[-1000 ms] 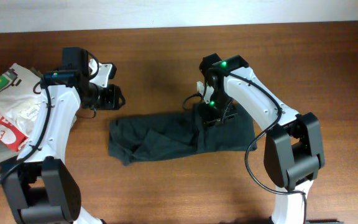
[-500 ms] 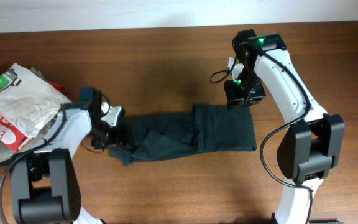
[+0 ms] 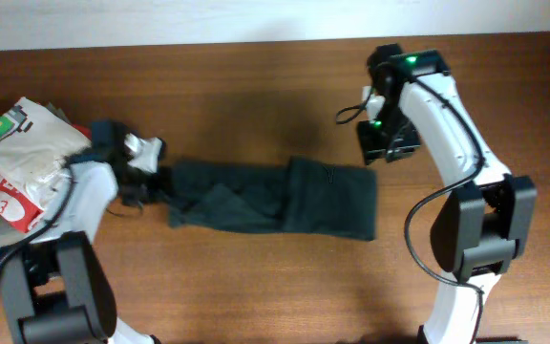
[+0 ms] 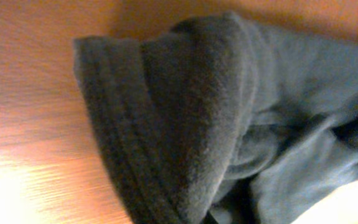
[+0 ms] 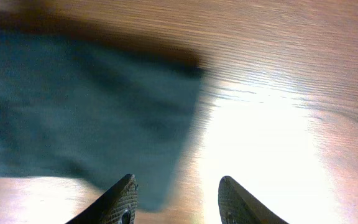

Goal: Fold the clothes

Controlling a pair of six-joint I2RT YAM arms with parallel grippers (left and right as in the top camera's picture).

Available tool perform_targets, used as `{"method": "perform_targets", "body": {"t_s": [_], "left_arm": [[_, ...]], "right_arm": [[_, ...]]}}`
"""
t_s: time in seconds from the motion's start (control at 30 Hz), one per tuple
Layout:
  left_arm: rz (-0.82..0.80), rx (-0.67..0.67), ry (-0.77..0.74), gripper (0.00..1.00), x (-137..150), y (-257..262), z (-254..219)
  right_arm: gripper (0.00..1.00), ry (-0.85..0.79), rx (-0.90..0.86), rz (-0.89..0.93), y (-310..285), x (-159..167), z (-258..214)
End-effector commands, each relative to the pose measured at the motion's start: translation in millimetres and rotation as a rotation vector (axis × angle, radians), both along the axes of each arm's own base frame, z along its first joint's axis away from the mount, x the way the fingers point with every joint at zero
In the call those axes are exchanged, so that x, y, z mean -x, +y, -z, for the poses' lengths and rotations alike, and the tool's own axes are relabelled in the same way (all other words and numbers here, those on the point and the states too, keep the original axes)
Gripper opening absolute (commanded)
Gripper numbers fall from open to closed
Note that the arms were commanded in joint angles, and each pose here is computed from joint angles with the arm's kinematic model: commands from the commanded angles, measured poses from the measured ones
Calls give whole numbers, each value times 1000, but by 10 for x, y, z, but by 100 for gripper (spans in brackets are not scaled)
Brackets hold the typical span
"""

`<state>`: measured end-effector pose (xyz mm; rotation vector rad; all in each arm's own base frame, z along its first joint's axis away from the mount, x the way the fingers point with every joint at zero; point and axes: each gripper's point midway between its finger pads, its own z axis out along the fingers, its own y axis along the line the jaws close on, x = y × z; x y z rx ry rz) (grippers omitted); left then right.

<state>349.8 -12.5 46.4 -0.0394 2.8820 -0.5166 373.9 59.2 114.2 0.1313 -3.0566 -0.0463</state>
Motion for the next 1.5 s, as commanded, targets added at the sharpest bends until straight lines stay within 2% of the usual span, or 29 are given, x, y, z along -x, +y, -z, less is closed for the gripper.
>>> {"method": "perform_targets", "body": {"t_s": [0.0, 0.07, 0.13, 0.17, 0.33, 0.47, 0.57, 0.6, 0.63, 0.67, 0.7, 0.8, 0.9, 0.97, 1.07, 1.13, 1.23, 1.3, 1.37, 1.4, 1.43, 1.47], "left_arm": [[-109, -90, -89, 0, -351, 548, -504], [-116, -95, -111, 0, -435, 594, -813], [-16, -8, -123, 0, -465, 142, -1050], [83, 14, -131, 0, -461, -261, -1086], [429, 24, -179, 1, -222, -1612, -1086], [595, -13, -97, 2, 113, -2249, -736], [657, -5, -98, 5, 195, -2528, -603], [673, -2, -108, 20, 213, -2599, -597], [699, 22, -119, 49, 263, -2710, -620], [715, 55, -121, 53, 300, -2783, -663], [757, 173, -159, 54, 299, -2974, -990], [711, 153, -276, 55, -38, -2800, -1601], [481, -54, -346, 57, -612, -1907, -1930], [357, -72, -320, 59, -818, -1399, -1869], [215, -83, -274, 63, -985, -868, -1749], [156, -90, -238, 64, -1031, -591, -1645], [127, -96, -188, 65, -1065, -442, -1466], [110, -153, -163, 69, -1091, -336, -1350], [110, -159, -149, 69, -1103, -326, -1285], [110, -159, -144, 69, -1106, -326, -1263], [110, -159, -139, 69, -1107, -326, -1242], [111, -158, -135, 69, -1108, -326, -1225]], "right_arm": [[47, -15, 39, 118, -506, -74, -34], [49, -14, 39, 199, -815, -70, -34], [50, -13, 39, 236, -952, -57, -33], [50, -13, 39, 240, -970, -56, -33], [50, -10, 39, 240, -969, -49, -30], [50, -7, 39, 240, -968, -42, -30], [50, -7, 39, 240, -968, -42, -30], [50, -7, 39, 240, -968, -42, -30], [50, -7, 39, 240, -968, -42, -30], [52, -7, 39, 240, -968, -42, -30], [56, -7, 39, 240, -968, -43, -30], [60, -7, 2, 240, -900, -51, -31], [61, -27, -326, 39, -205, -95, -134], [67, -29, -438, -85, 277, -57, -204], [73, 12, -445, -216, 803, 114, -135], [74, 31, -444, -239, 1102, 207, -4], [77, 11, -482, -293, 1524, 292, 283], [76, -5, -491, -341, 1700, 359, 447], [68, -41, -503, -357, 1893, 376, 596], [59, -55, -508, -356, 1961, 371, 626], [43, -63, -511, -366, 2003, 374, 628], [7, -54, -508, -362, 1989, 389, 630]]}}
